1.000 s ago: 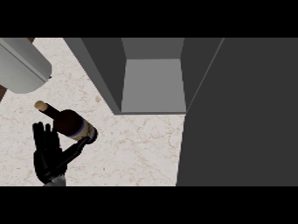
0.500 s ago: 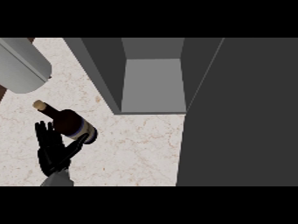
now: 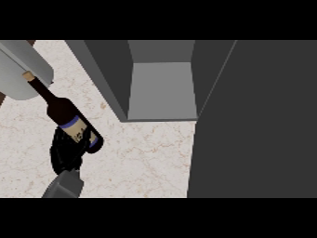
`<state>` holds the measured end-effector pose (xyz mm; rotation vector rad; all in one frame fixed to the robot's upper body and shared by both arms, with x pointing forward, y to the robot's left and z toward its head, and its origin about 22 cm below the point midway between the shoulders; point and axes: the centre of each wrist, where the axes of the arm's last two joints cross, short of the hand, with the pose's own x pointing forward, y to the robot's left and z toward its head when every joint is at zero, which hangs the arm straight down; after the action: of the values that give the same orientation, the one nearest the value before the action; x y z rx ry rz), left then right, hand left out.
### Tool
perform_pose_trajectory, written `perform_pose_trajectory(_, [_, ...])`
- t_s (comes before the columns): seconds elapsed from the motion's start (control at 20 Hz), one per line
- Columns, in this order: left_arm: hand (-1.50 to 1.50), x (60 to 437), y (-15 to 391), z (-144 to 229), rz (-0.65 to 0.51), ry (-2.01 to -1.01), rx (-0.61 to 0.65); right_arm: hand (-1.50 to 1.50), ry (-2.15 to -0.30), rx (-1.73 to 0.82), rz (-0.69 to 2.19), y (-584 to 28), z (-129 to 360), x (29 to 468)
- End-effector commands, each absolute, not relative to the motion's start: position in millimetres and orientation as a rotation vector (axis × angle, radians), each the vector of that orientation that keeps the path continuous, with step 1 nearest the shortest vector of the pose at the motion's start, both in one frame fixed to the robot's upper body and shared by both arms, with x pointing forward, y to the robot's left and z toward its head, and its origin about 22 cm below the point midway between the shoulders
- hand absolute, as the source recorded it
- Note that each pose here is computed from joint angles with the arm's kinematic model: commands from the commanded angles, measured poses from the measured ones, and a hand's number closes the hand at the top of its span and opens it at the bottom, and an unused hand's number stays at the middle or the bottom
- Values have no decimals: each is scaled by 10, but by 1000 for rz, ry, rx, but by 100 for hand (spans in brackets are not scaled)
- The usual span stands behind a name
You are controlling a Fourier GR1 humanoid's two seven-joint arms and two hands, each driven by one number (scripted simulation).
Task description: Pick up the wine, place it into the cabinet and close the cabinet
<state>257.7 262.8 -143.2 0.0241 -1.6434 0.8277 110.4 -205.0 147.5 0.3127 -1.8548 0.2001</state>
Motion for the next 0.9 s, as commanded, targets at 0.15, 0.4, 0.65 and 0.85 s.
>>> perform_pose_trajectory(0.15, [150, 2672, 2592, -1395, 636, -1737, 193, -150, -1890, 326, 173, -2047, 1677, 919])
perform_pose_trajectory(0.4, [150, 2716, 2523, -1364, 466, -1795, 252, -150, -1876, 326, 203, -2126, 1609, 1015])
perform_pose_trajectory(0.65, [150, 2401, 2756, -1506, 49, -1729, -73, -150, -1879, 355, 199, -2045, 1497, 1067])
perform_pose_trajectory(0.85, [150, 2655, 2864, -1264, -85, -1744, -5, -150, -1883, 333, 195, -2075, 1527, 997])
